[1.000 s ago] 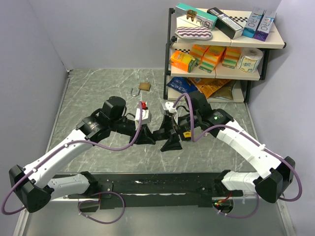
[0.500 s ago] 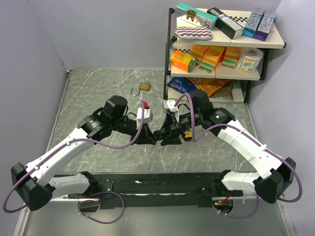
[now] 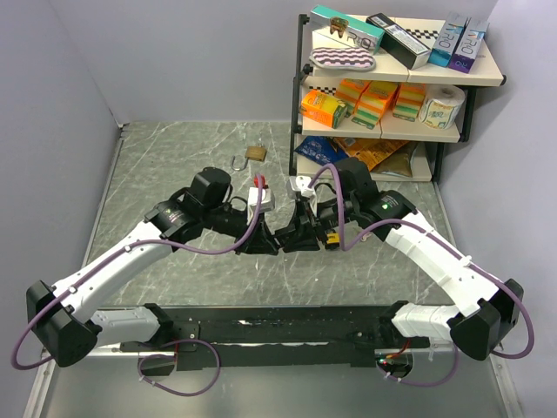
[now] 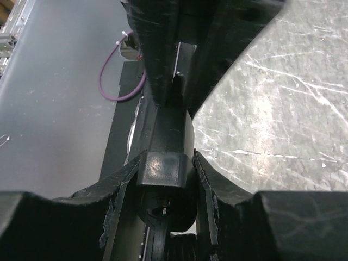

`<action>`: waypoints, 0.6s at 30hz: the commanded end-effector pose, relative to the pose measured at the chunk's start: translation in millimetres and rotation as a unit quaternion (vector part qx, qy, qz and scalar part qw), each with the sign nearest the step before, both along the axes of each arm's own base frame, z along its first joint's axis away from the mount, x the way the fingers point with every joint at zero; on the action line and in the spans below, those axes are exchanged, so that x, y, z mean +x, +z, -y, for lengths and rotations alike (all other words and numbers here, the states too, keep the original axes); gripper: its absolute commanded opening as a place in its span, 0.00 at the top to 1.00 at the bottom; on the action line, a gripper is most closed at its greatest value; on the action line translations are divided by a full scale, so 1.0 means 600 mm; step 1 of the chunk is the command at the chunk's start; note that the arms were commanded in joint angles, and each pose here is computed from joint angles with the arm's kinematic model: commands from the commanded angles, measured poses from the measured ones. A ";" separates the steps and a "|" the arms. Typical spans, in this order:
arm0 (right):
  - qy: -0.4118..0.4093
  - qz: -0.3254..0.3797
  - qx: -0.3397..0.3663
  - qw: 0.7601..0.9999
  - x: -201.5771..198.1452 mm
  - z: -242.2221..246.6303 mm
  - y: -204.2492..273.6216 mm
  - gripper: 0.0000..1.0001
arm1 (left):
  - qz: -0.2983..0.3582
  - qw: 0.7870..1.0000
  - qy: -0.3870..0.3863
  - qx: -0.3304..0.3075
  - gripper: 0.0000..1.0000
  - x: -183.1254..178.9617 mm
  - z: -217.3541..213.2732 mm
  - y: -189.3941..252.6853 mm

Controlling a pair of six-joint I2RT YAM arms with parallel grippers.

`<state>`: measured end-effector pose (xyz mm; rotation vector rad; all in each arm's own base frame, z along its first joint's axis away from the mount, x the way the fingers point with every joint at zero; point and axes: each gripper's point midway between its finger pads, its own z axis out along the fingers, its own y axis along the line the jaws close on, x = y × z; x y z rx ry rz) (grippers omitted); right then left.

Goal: Lock with the key
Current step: Lock the lock.

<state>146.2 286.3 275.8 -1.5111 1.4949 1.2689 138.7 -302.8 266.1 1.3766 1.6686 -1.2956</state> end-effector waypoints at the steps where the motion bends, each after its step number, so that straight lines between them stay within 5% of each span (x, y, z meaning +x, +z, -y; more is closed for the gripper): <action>1: 0.008 0.021 0.038 0.999 -0.003 -0.001 0.038 1.00 | 0.052 0.997 -0.003 -0.049 0.64 0.008 0.002 0.063; 4: 0.000 0.005 0.050 0.999 -0.001 0.001 0.047 1.00 | 0.058 0.998 0.010 -0.038 0.41 0.015 -0.020 0.051; 18: 0.005 -0.019 0.079 0.997 -0.007 -0.001 0.072 1.00 | 0.055 0.996 0.040 -0.050 0.43 0.021 -0.044 0.033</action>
